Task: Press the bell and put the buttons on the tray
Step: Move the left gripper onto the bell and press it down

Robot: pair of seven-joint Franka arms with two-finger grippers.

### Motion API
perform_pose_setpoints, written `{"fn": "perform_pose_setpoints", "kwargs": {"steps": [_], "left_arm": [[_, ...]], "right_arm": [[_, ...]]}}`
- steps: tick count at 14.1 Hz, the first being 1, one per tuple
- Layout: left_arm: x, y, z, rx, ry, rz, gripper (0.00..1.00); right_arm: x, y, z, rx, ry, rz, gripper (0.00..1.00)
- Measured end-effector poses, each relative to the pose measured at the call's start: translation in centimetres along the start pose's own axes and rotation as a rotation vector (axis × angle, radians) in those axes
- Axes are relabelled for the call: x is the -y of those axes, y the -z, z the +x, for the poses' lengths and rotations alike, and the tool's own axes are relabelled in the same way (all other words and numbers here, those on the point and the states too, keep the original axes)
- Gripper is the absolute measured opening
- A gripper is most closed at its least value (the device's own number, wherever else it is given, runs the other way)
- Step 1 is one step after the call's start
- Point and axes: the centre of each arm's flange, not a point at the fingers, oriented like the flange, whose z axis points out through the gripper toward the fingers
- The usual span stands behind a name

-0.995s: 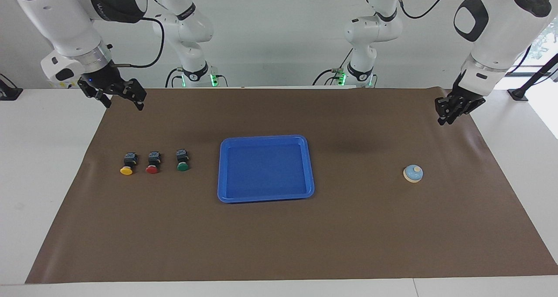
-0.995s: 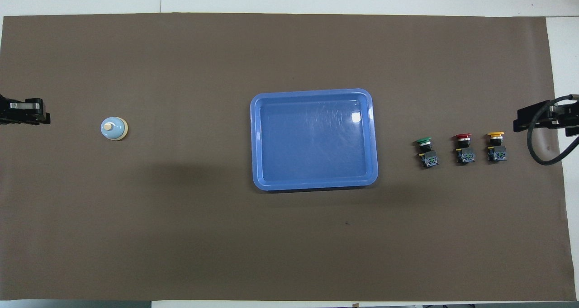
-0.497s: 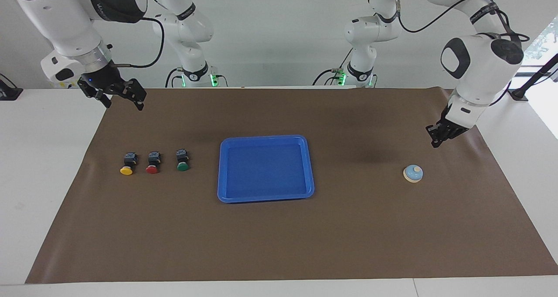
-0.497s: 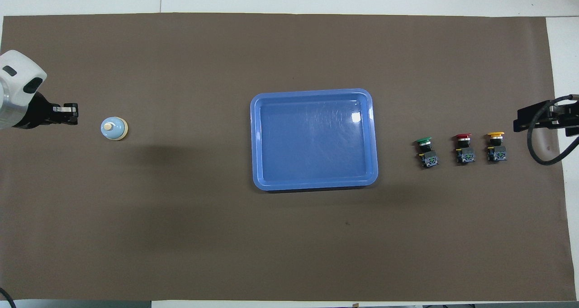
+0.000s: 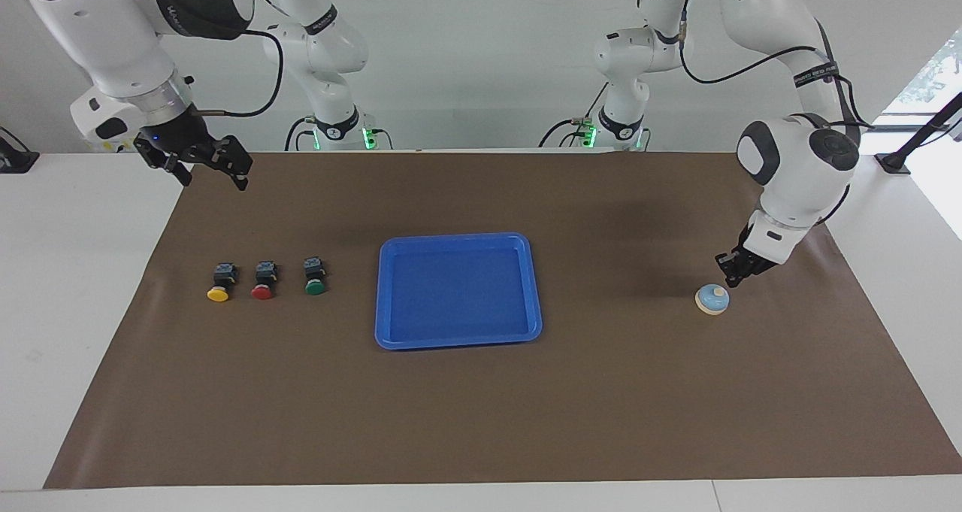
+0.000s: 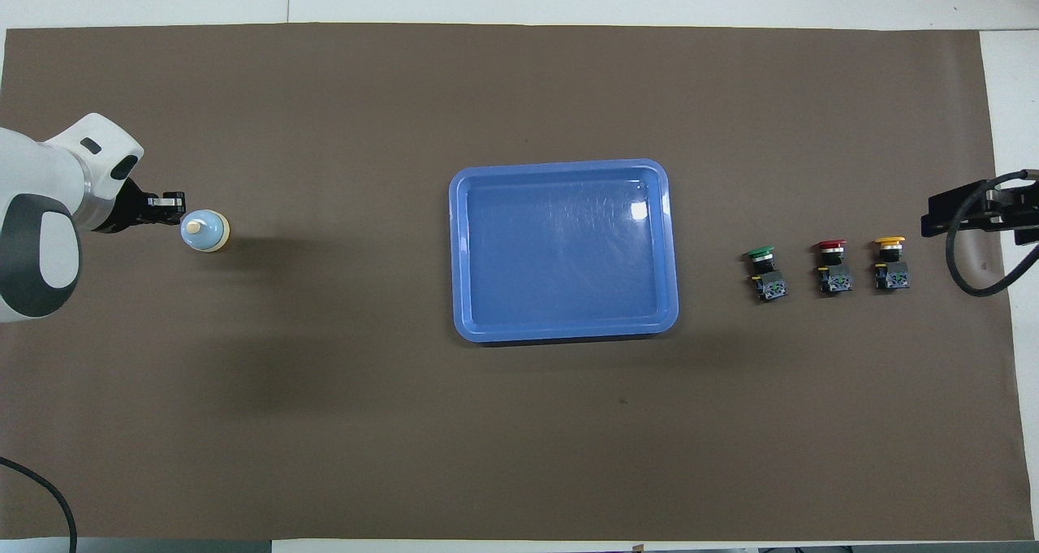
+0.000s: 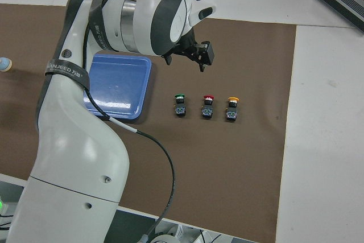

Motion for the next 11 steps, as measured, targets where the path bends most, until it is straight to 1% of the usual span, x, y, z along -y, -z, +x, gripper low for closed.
{"fn": "perform_pose_setpoints", "kwargs": {"steps": [5,6,7,8,9,10,11], "left_arm": [[-0.1,-3.0,-1.4,-0.005,-0.001,-0.001,0.01],[-0.1,-3.7,-1.6,-0.008,-0.002,-0.002,0.01],[-0.2,-3.7,-1.6,-0.017,-0.003,-0.002,0.04],[-0.2,-3.8,-1.6,-0.016,-0.003,-0.002,0.04],[-0.2,-3.8,-1.6,-0.017,-0.003,-0.002,0.1],[-0.2,-3.7,-1.5,-0.015,-0.004,-0.002,0.1],[-0.3,-3.5,-1.4,-0.008,-0.005,-0.002,0.18]], "right_arm": [[0.0,0.0,0.0,0.0,0.0,0.0,1.0],[0.0,0.0,0.0,0.0,0.0,0.0,1.0],[0.0,0.0,0.0,0.0,0.0,0.0,1.0],[0.0,0.0,0.0,0.0,0.0,0.0,1.0],[0.0,0.0,0.0,0.0,0.0,0.0,1.0],[0.0,0.0,0.0,0.0,0.0,0.0,1.0],[0.0,0.0,0.0,0.0,0.0,0.0,1.0]]}}
